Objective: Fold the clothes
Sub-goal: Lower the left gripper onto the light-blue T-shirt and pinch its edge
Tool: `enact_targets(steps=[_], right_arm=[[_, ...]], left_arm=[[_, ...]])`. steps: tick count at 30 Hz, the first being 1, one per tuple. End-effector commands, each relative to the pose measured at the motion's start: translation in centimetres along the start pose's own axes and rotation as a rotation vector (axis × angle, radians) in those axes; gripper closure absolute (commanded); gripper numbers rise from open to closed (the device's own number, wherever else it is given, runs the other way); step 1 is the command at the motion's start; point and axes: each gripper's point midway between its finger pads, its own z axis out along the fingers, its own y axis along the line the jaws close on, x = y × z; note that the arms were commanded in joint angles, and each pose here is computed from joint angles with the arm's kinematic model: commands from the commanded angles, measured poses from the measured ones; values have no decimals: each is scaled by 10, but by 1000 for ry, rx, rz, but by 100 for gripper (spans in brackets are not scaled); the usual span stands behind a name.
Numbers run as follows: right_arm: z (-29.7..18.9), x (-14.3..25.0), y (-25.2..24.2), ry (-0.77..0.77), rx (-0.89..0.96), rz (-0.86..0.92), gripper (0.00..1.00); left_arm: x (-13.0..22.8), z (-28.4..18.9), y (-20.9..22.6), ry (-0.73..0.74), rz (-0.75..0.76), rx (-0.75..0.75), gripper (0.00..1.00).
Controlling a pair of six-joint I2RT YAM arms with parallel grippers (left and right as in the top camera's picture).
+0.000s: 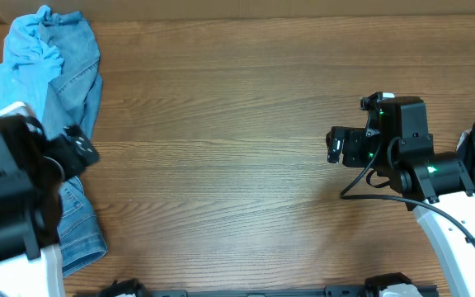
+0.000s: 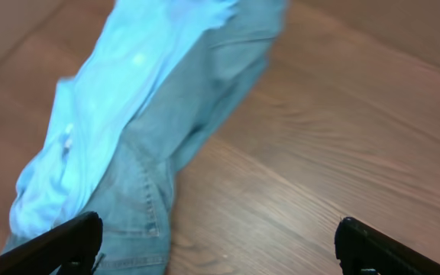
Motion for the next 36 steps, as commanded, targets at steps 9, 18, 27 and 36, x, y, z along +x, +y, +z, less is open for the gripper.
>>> enact_targets(steps=[9,18,27,36], right_arm=[[-12,-3,-8,-6,49,-7,0],[-12,-3,-5,-3,31,12,0],[-12,-3,-5,-4,30,12,6],[-12,-3,-5,-4,31,12,9]], left_arm=[[-3,159,178,184,-595,-185,16],[30,252,200,272,-608,-185,17],[66,297,184,377,-647,-63,47],[29,286,167,286,-631,66,46]])
